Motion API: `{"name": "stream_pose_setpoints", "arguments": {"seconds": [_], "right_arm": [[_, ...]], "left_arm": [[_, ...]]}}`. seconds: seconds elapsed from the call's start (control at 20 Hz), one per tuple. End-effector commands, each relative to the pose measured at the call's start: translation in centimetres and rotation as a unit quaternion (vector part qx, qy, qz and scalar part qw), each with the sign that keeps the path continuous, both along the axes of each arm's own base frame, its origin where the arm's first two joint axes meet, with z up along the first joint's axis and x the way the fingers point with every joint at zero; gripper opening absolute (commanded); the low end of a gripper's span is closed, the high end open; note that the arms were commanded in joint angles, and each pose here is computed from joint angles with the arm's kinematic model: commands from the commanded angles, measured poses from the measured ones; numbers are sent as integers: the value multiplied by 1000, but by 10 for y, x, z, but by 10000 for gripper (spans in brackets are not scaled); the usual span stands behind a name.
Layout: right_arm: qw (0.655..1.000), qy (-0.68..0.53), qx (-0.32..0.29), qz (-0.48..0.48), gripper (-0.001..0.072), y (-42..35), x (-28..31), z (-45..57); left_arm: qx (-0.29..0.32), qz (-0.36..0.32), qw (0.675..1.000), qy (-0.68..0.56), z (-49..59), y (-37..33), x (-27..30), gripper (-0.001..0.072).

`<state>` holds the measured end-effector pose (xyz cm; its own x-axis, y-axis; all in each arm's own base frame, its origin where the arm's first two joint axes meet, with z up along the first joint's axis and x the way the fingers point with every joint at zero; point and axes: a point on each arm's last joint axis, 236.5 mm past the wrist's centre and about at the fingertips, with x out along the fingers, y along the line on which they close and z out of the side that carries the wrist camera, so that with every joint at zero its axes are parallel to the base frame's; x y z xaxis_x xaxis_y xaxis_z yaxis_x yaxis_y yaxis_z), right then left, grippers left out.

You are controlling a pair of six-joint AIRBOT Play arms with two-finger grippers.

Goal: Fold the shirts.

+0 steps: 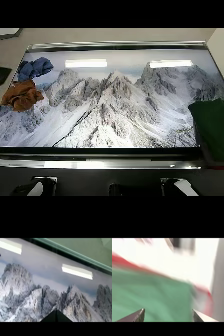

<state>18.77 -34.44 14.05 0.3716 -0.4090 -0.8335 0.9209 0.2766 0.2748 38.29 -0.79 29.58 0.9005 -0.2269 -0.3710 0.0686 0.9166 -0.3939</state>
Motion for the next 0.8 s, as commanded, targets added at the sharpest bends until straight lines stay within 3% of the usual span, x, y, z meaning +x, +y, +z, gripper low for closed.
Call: {"name": "stream_pose_setpoints", "arguments": {"seconds": [0.0, 0.1, 0.2, 0.25, 0.3, 0.35, 0.45, 0.5, 0.6, 0.75], "right_arm": [[955, -140, -237, 109, 675, 4, 101, 170], [917, -191, -252, 242, 675, 98, 185, 201], [890, -174, -165, 388, 676, 219, 238, 157], [876, -131, -102, 452, 678, 274, 246, 116], [860, -73, -34, 504, 679, 322, 243, 70], [835, 0, 42, 549, 679, 365, 228, 21], [779, 110, 140, 602, 679, 418, 196, -43], [763, 137, 152, 613, 679, 432, 190, -61], [764, 143, 138, 614, 678, 440, 197, -74], [771, 137, 118, 611, 679, 437, 205, -75]], "left_arm": [[113, 11, 993, -6, 25, 10, 34, 27], [214, 48, 972, 81, -7, 27, 60, 27], [273, 55, 943, 181, -62, 25, 71, 45], [266, 28, 932, 244, -101, 10, 67, 251], [252, -8, 911, 328, -145, -6, 49, 569], [237, -43, 881, 408, -185, -18, 24, 718], [203, -97, 844, 487, -241, -39, -15, 716], [180, -96, 853, 480, -256, -47, -22, 716], [152, -66, 886, 434, -267, -53, -21, 715], [152, -63, 891, 423, -268, -52, -26, 716]]}}
